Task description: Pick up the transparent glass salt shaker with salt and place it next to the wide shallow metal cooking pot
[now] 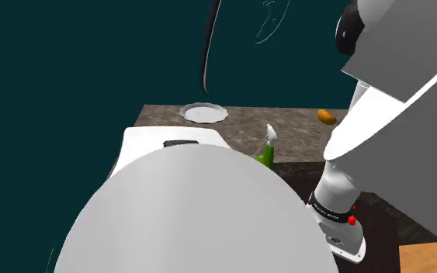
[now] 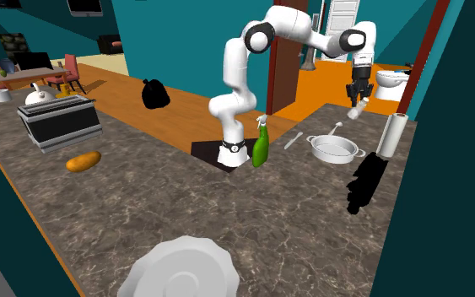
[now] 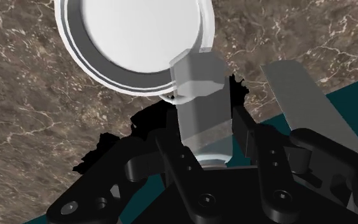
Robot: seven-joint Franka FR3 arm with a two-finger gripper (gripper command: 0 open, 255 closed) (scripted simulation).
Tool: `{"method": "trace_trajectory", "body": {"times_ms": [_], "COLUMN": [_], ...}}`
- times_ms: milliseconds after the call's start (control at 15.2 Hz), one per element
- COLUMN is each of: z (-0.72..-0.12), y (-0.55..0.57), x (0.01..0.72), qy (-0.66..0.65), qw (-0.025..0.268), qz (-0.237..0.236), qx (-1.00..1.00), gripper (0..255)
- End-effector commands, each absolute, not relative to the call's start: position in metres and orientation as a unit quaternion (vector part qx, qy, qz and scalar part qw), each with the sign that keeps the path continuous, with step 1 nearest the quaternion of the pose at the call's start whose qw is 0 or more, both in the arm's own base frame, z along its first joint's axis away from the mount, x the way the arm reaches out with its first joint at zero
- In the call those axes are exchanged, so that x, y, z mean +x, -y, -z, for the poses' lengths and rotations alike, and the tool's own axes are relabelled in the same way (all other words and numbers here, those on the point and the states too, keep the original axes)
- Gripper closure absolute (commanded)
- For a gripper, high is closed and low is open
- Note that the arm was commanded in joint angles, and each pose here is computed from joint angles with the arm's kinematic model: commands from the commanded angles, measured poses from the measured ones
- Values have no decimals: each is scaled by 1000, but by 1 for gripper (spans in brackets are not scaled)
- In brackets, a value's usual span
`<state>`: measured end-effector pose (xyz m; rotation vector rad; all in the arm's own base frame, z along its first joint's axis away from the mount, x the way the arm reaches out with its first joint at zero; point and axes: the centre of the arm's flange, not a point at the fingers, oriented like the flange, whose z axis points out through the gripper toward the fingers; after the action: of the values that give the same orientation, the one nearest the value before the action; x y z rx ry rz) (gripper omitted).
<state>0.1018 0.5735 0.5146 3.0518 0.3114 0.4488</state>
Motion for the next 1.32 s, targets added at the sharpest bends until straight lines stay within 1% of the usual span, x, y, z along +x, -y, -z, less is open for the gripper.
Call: {"method": "trace_trajectory", "body": {"times_ms": [0, 330, 1254], "z": [-514, -514, -440], "y": [-597, -660, -660], "x": [86, 42, 42], "qy": [-97, -97, -97], "qw": [20, 20, 20], "qz": [-147, -147, -147], "qx": [984, 984, 984], "gripper": [255, 255, 255]}}
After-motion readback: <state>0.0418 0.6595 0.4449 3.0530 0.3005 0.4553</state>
